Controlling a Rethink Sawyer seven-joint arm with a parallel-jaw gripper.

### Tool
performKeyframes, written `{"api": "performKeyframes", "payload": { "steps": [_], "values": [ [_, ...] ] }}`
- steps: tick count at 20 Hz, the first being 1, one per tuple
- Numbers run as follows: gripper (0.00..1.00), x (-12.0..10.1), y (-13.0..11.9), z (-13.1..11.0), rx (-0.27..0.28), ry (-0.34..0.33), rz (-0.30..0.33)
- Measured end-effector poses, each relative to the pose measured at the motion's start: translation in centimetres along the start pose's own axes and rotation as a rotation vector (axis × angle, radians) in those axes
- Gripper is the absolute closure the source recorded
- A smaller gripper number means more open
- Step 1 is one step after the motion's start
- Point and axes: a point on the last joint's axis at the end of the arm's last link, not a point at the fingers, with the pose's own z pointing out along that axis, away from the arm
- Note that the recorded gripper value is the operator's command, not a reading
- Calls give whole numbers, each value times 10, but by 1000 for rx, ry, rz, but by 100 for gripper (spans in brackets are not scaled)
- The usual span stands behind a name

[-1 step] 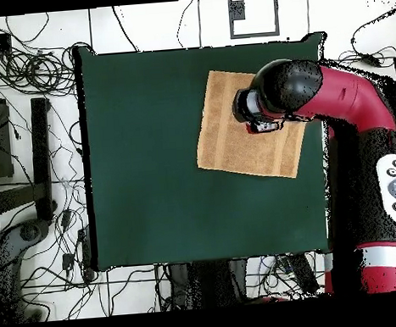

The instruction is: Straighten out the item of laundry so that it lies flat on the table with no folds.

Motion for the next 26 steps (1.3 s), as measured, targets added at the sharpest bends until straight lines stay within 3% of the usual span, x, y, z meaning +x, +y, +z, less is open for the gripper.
{"api": "performKeyframes", "payload": {
  "steps": [14,26],
  "values": [
    [100,-20,-26,14,82,-164,-22],
    [100,-15,-34,16,116,-225,-33]
  ]
}}
